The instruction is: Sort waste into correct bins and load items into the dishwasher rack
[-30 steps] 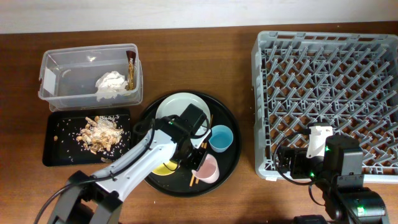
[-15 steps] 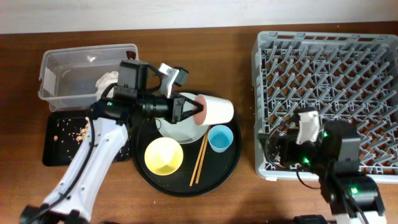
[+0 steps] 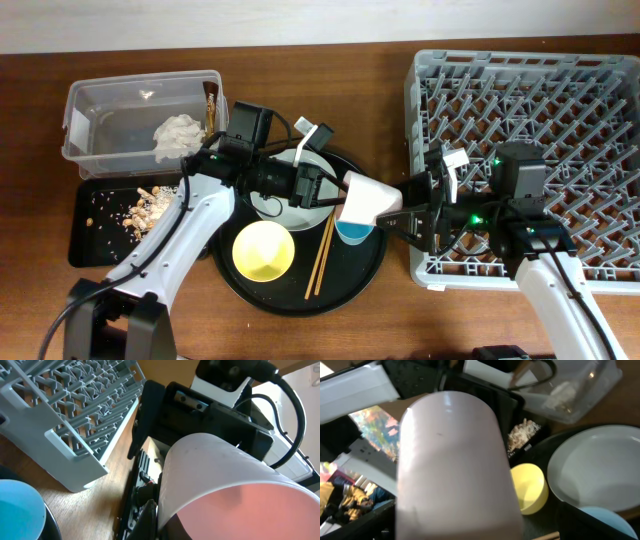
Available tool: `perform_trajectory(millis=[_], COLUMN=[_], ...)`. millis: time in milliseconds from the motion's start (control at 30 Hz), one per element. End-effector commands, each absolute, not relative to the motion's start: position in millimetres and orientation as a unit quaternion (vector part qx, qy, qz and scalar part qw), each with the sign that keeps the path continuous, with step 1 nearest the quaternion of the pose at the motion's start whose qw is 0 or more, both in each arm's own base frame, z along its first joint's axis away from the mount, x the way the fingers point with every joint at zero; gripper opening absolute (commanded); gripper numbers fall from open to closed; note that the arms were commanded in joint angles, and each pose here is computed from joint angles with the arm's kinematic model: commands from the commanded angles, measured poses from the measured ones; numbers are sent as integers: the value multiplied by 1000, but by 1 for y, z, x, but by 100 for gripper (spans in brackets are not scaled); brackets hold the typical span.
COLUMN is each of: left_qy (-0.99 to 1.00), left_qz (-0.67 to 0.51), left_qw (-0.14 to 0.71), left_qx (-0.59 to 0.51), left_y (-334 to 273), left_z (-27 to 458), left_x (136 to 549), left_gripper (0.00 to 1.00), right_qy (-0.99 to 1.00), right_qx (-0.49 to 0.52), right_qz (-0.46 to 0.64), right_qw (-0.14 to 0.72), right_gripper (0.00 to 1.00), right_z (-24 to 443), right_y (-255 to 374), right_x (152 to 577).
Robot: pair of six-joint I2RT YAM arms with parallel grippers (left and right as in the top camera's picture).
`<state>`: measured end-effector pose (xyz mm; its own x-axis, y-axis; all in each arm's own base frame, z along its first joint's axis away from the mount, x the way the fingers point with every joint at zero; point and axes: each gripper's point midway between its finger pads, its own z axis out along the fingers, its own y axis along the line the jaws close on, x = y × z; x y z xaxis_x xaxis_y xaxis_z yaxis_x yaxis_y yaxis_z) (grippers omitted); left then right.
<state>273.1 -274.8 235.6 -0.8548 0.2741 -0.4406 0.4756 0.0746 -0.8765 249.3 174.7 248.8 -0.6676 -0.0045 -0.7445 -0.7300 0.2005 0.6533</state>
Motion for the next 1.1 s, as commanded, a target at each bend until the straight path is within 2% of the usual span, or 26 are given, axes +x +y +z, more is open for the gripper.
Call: perform_trajectory(millis=[0,67,267,367,500,533,567,600,633,767,900,1067], left_qy=[715,715,714,714,714,717,729,755,800,902,948,969], left_qz=[-642,-642,-642,-642,-642,-638,-626,-598,-545,-385,-273,-177], left_qw=[78,78,80,80,81,82,88,95,103,115,136,161], left_qx=[266,266,267,267,267,266,263,252,230,157,94,52], left_y=[-276,-276,-277,-277,-277,-277,-276,-275,-268,-219,-152,-91], left_z=[242,242,242,242,242,241,236,224,202,149,136,143], left_x=[271,271,271,271,271,272,276,282,293,318,333,334], left_gripper=[0,0,0,0,2,9,32,45,51,60,61,62], right_qy=[659,653,654,656,656,659,664,674,692,794,839,930], right_qx=[-306,-310,-309,-308,-308,-306,-302,-294,-277,-187,-141,22], right_qz=[609,614,614,611,611,608,603,598,585,492,425,223], right_qw=[320,318,317,318,318,320,322,321,319,305,310,293], right_gripper=[98,86,75,61,57,56,56,56,55,52,49,48], right_z=[271,272,272,271,271,270,268,265,258,212,204,214], right_y=[179,179,179,179,179,179,179,178,177,161,140,40], right_x=[237,235,235,236,236,237,239,242,247,271,280,290])
